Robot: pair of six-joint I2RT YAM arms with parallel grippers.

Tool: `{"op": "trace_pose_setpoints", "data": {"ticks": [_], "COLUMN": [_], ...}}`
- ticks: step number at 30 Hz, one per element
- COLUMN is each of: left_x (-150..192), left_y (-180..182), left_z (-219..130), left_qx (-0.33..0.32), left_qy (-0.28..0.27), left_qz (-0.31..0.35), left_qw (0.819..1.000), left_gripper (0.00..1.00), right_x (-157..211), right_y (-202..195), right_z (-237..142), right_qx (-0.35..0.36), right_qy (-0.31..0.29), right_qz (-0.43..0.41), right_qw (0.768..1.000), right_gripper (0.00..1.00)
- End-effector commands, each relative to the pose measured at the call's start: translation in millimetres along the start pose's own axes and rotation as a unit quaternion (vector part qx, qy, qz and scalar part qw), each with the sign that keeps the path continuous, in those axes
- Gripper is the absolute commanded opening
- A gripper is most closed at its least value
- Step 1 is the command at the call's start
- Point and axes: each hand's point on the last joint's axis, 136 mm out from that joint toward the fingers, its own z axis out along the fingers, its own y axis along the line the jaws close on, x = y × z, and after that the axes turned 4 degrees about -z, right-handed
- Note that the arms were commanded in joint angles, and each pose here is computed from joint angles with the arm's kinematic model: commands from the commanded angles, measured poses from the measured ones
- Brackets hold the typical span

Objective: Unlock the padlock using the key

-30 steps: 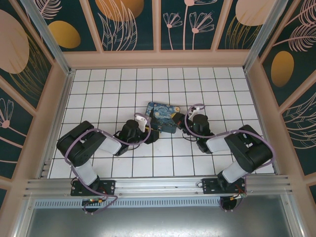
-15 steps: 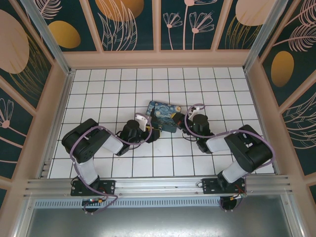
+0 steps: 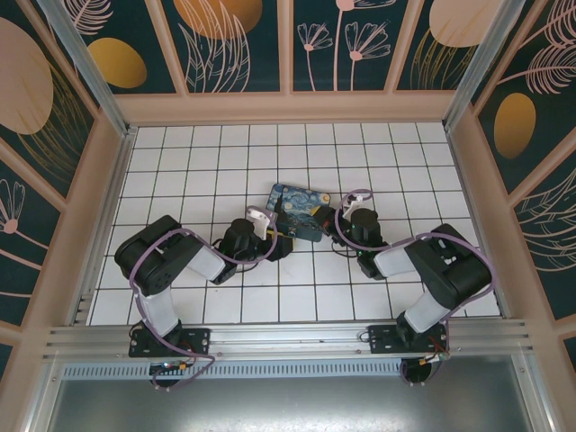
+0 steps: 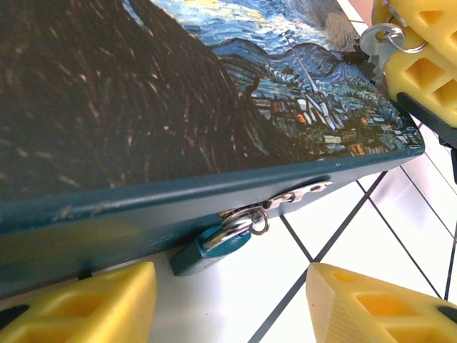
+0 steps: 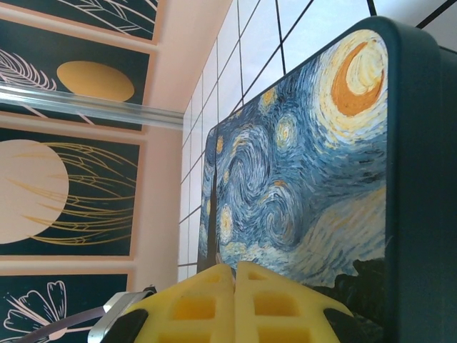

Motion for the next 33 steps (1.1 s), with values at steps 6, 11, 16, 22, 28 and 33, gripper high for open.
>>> {"op": "trace_pose_setpoints", "data": {"ticks": [6, 11, 16, 22, 28, 33], "left_x": [9.3, 9.8, 2.1, -10.1, -11.1, -12.5], "left_y": [-5.4, -10.7, -29.3, -42.5, -41.7, -44.7], "left_z": [16.5, 21.0, 19.0, 18.5, 20.1, 16.0], "left_qx": [0.010, 0.021, 0.062, 0.089, 0.094, 0.115], "left_qy": [0.023, 0.030, 0.024, 0.008, -0.003, -0.019], "left_qz": [0.019, 0.022, 0.014, -0.011, -0.039, -0.071], "left_qw": [1.000, 0.999, 0.998, 0.996, 0.995, 0.991], "left_gripper": [0.58, 0.58, 0.58, 0.59, 0.59, 0.59], "right_x": [-0.9, -0.3, 0.0, 0.1, 0.1, 0.3], "right_y": [6.6, 5.1, 4.7, 4.9, 5.5, 5.7], "right_z": [5.6, 7.5, 8.7, 9.5, 9.2, 8.1], "right_qx": [-0.016, -0.013, -0.013, -0.013, -0.014, -0.014], "right_qy": [0.007, 0.009, 0.010, 0.012, 0.012, 0.012], "right_qz": [0.001, 0.001, 0.002, 0.001, 0.001, 0.001], "right_qw": [1.000, 1.000, 1.000, 1.000, 1.000, 1.000], "right_gripper": [0.00, 0.00, 0.00, 0.00, 0.00, 0.00]}}
